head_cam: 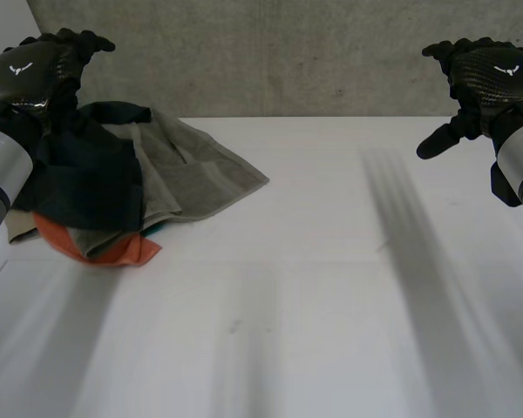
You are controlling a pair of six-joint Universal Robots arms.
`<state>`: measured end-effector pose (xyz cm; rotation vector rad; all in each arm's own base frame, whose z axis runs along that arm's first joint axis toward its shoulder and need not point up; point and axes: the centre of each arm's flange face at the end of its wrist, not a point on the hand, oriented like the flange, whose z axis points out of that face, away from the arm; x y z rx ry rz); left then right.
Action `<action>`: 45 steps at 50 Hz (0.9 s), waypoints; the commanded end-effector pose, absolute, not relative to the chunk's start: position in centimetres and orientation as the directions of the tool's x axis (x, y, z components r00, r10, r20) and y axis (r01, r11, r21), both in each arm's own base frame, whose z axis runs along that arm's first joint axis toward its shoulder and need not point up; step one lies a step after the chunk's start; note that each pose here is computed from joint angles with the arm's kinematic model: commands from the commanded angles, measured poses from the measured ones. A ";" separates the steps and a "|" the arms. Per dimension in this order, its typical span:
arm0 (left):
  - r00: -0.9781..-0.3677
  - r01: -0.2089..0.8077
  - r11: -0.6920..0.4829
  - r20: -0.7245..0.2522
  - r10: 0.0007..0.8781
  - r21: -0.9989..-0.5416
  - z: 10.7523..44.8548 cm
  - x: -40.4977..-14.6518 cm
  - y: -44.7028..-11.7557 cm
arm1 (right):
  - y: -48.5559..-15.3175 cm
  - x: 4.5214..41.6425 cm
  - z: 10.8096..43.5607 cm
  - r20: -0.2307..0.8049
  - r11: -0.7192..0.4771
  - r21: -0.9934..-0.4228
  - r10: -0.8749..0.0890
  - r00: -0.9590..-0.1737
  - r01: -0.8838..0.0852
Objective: Fold the laundry.
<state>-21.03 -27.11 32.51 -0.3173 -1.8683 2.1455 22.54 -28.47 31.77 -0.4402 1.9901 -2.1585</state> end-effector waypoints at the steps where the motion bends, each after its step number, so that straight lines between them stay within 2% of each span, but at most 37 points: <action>1: -0.940 0.009 -0.168 -0.066 0.335 -0.986 32.3 -21.2 -28.0 | -28.5 22.4 31.8 0.099 -0.095 -0.993 -0.319 -0.943 -0.073; 6: -0.946 0.107 -0.225 -0.168 0.276 -0.969 31.6 -20.5 -30.4 | -28.5 22.5 31.8 0.100 -0.095 -0.993 -0.320 -0.942 -0.073; 15: -0.927 0.328 -0.173 -0.352 0.133 -0.929 26.6 -16.8 -37.9 | -28.5 22.5 31.8 0.101 -0.095 -0.993 -0.323 -0.941 -0.074; 18: -0.896 0.424 -0.113 -0.435 0.090 -0.898 23.7 -14.7 -40.8 | -28.5 22.6 31.8 0.101 -0.094 -0.993 -0.325 -0.940 -0.074; 21: -0.848 0.526 -0.047 -0.528 0.049 -0.849 21.0 -11.9 -43.4 | -28.5 22.6 31.7 0.103 -0.092 -0.993 -0.326 -0.940 -0.076; 24: -0.811 0.583 -0.015 -0.583 0.047 -0.812 19.1 -11.0 -44.6 | -28.5 22.6 31.4 0.102 -0.084 -0.993 -0.327 -0.939 -0.079; 27: -0.795 0.605 -0.008 -0.605 0.044 -0.796 17.9 -10.7 -45.6 | -28.5 22.6 31.4 0.102 -0.083 -0.993 -0.327 -0.939 -0.079; 32: -0.799 0.601 -0.031 -0.601 0.023 -0.799 18.6 -11.1 -46.1 | -28.7 22.4 31.5 0.104 -0.086 -0.993 -0.320 -0.942 -0.080; 35: -0.817 0.574 -0.086 -0.576 -0.005 -0.814 21.0 -12.6 -45.7 | -28.9 22.3 31.5 0.105 -0.089 -0.993 -0.315 -0.943 -0.081; 36: -0.843 0.533 -0.151 -0.538 -0.012 -0.833 23.5 -14.1 -44.7 | -28.9 22.3 31.6 0.106 -0.092 -0.993 -0.315 -0.943 -0.080; 38: -0.870 0.483 -0.205 -0.493 -0.003 -0.851 25.5 -15.4 -43.9 | -28.8 22.3 32.0 0.111 -0.105 -0.991 -0.313 -0.943 -0.081; 40: -0.916 0.368 -0.300 -0.399 0.044 -0.880 29.1 -17.9 -41.8 | -28.8 22.2 32.2 0.117 -0.113 -0.990 -0.310 -0.943 -0.086; 42: -0.938 0.287 -0.347 -0.335 0.086 -0.893 31.0 -19.4 -40.5 | -28.7 22.2 32.6 0.133 -0.127 -0.987 -0.307 -0.942 -0.097; 43: -0.954 0.184 -0.387 -0.259 0.152 -0.904 32.8 -21.3 -38.8 | -28.7 22.2 32.6 0.137 -0.130 -0.986 -0.306 -0.942 -0.101; 45: -0.956 0.073 -0.412 -0.182 0.230 -0.908 34.4 -23.2 -36.9 | -28.6 22.2 32.9 0.144 -0.139 -0.985 -0.304 -0.942 -0.105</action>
